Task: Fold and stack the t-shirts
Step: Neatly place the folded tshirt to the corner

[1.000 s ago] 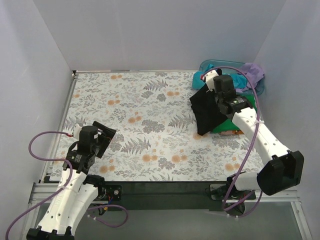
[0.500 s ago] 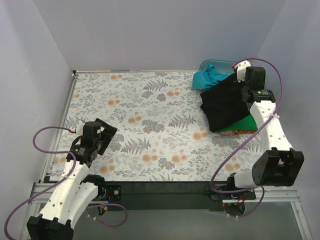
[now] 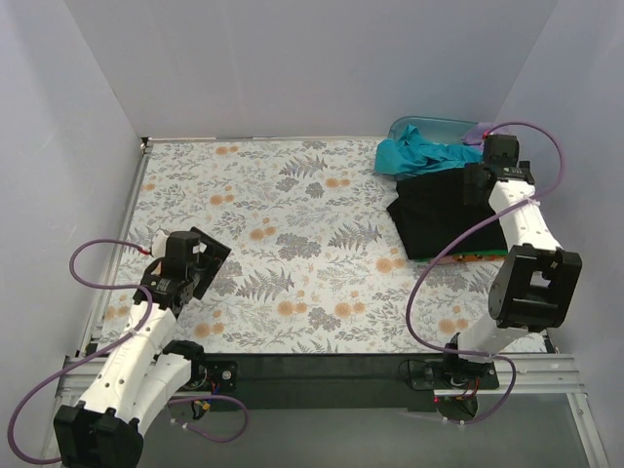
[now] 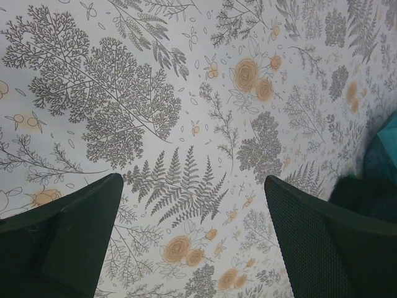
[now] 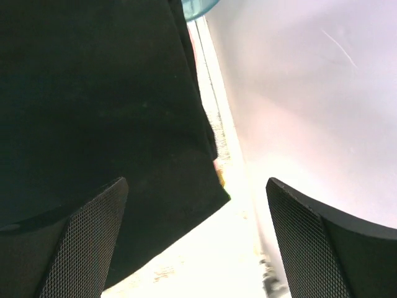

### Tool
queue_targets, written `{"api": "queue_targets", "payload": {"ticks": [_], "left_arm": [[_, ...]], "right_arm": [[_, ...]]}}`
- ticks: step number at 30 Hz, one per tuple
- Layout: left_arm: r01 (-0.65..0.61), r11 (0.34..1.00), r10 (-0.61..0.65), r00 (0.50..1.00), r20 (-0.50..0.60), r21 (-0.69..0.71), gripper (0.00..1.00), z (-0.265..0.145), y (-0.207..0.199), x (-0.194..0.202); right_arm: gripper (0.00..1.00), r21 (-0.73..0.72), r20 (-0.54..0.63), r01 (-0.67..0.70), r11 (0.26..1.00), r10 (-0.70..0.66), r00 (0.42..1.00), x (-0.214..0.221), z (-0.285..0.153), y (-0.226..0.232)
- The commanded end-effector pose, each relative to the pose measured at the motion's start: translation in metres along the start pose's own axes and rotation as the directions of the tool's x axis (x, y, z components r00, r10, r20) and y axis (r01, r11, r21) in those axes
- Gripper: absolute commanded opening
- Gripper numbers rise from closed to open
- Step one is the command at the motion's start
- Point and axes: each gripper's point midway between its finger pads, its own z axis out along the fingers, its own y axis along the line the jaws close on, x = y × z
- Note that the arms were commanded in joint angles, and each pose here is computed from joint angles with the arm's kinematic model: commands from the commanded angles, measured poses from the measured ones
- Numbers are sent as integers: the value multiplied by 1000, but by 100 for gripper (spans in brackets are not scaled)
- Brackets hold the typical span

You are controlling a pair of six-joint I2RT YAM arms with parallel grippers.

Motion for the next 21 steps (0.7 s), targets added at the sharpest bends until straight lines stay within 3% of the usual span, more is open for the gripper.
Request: {"api": "queue_targets", "payload": {"ticks": [1, 5, 9, 14, 21], "left_arm": [[-12, 998, 10, 1000, 24, 58, 98, -11, -19, -11], [-62, 995, 63, 998, -11, 78, 98, -17, -29, -9], [-83, 996, 84, 996, -25, 33, 98, -21, -30, -13], [-151, 988, 153, 987, -55, 44, 98, -28, -36, -12], [-159, 986, 157, 987, -42, -41, 98, -35, -14, -15]], "right_arm": [[98, -101, 152, -252, 962, 265, 952, -40, -51, -4], [98, -340, 159, -302, 891, 371, 915, -33, -91, 27], [98, -529, 73, -310, 790, 407, 911, 7, -114, 67], [98, -636, 2, -317, 704, 412, 911, 69, -127, 99], [98, -743, 72, -267, 613, 470, 880, 123, -147, 122]]}}
